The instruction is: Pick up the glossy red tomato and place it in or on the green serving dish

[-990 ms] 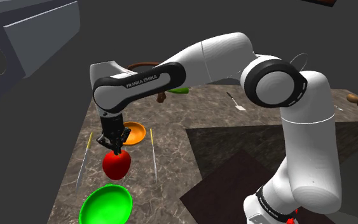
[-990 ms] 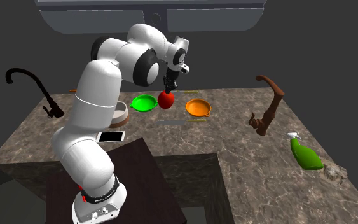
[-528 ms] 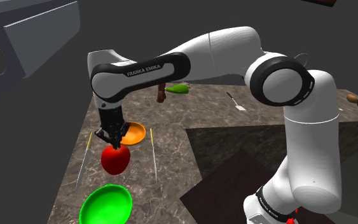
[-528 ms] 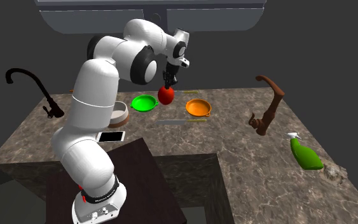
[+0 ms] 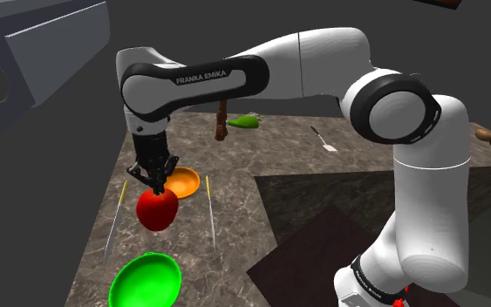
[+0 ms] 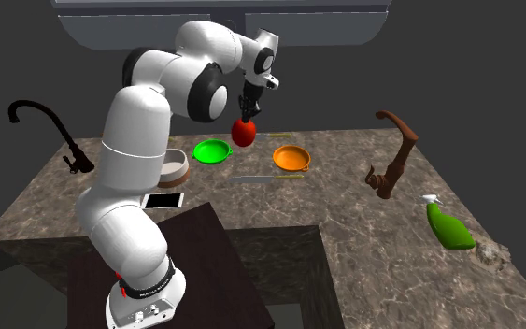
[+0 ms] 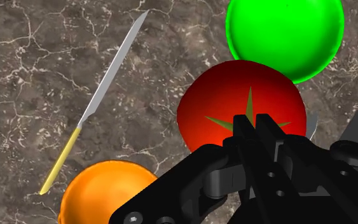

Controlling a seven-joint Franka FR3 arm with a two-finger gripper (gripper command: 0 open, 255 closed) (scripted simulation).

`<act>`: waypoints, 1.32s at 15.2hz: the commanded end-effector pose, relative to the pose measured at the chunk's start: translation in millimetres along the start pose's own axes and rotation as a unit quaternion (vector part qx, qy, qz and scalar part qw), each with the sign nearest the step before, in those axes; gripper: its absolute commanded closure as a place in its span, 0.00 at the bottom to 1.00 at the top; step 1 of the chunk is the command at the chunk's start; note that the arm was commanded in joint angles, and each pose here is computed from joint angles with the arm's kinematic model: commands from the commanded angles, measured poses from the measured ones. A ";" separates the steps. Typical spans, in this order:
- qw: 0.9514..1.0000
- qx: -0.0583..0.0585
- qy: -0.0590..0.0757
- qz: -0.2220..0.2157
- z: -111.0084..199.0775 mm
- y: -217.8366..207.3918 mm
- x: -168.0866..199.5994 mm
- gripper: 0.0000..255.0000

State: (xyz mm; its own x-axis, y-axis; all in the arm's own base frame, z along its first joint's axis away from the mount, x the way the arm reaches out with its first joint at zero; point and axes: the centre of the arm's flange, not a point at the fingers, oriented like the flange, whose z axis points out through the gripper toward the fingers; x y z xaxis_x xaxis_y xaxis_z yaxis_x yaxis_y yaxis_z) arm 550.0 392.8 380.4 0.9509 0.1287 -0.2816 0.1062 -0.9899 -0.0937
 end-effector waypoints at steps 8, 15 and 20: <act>1.000 0.000 0.000 0.000 -33.2 -28.3 -36.3 1.00; 1.000 0.000 0.000 0.000 -50.8 -87.6 -105.0 1.00; 1.000 0.000 0.000 0.000 -43.2 -111.3 -129.8 1.00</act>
State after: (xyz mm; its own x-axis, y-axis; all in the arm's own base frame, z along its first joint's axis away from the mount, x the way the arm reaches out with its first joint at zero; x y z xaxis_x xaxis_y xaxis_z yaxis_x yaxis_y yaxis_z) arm 429.4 482.8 472.6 0.9507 0.1297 -0.2817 0.1072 -0.9898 -0.0939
